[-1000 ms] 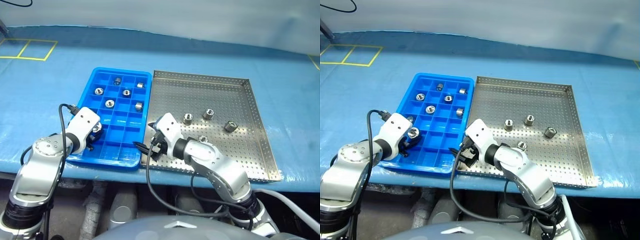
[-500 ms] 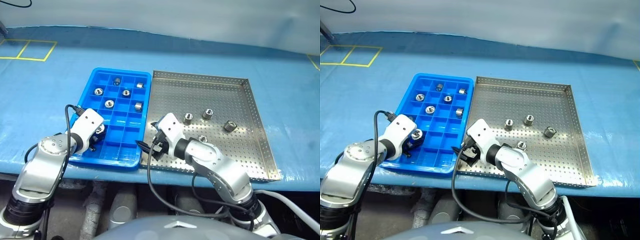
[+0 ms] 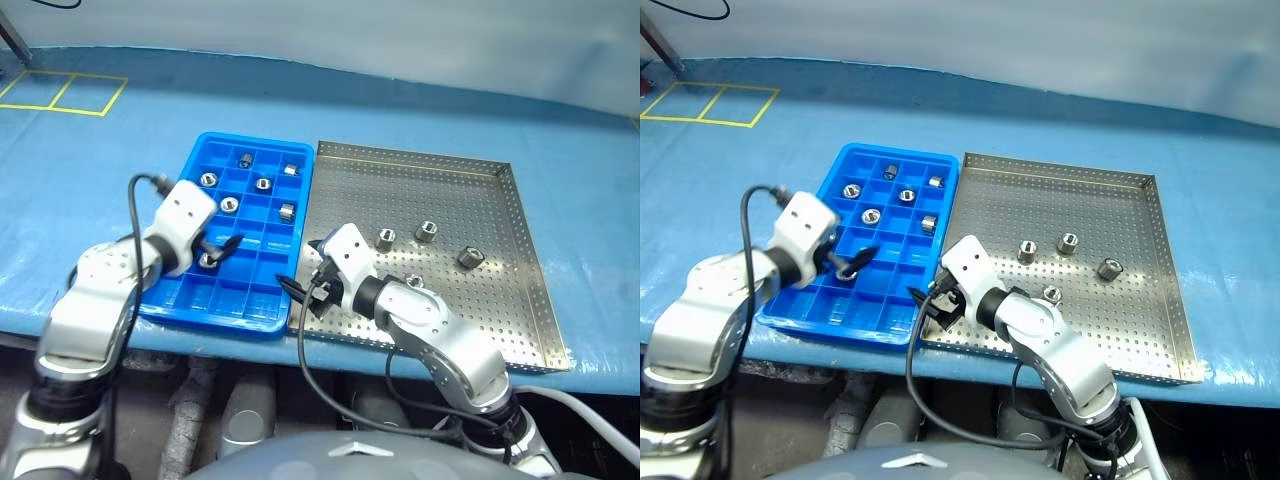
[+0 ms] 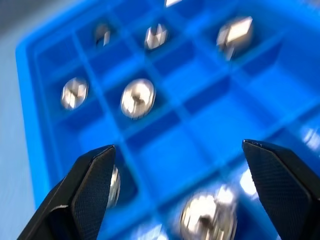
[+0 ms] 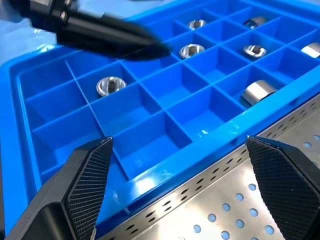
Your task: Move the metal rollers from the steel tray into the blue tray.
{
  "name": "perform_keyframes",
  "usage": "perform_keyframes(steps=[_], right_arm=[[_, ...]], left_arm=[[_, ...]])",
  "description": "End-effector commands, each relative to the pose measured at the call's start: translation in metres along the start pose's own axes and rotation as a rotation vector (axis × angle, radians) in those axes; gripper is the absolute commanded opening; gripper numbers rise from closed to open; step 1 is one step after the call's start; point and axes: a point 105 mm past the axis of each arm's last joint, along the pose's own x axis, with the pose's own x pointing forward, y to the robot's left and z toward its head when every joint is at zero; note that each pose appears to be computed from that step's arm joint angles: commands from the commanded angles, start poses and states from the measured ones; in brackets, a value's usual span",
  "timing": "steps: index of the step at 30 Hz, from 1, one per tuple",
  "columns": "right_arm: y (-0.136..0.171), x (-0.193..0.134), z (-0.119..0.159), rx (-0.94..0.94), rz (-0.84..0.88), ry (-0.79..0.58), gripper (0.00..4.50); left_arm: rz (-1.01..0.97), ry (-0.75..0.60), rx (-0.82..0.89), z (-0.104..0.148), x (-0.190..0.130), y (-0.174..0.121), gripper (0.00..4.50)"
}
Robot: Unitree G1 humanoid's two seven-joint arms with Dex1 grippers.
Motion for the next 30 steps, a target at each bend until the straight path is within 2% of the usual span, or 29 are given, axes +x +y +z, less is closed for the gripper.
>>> perform_keyframes(steps=[1,3,7,16,24,30], right_arm=[[-0.022,-0.023,0.007,-0.023,-0.124,-0.034,4.50],[-0.032,-0.036,0.000,-0.020,-0.186,-0.011,4.50],[-0.045,-0.059,-0.013,-0.013,-0.285,0.043,4.50],[-0.045,-0.071,-0.020,0.032,-0.371,0.052,4.50],[-0.040,-0.075,-0.019,0.049,-0.400,0.034,4.50],[-0.039,-0.079,-0.021,0.054,-0.422,0.039,4.50]], left_arm=[[-0.194,-0.160,0.018,0.026,0.021,-0.021,4.49],[-0.314,-0.185,0.050,0.032,0.036,-0.034,4.49],[-0.523,-0.144,0.116,0.034,0.068,-0.055,4.49],[-0.671,0.030,0.196,0.029,0.140,-0.077,4.49],[-0.782,0.202,0.312,-0.003,0.157,-0.097,4.49],[-0.792,0.252,0.344,-0.018,0.160,-0.102,4.49]])
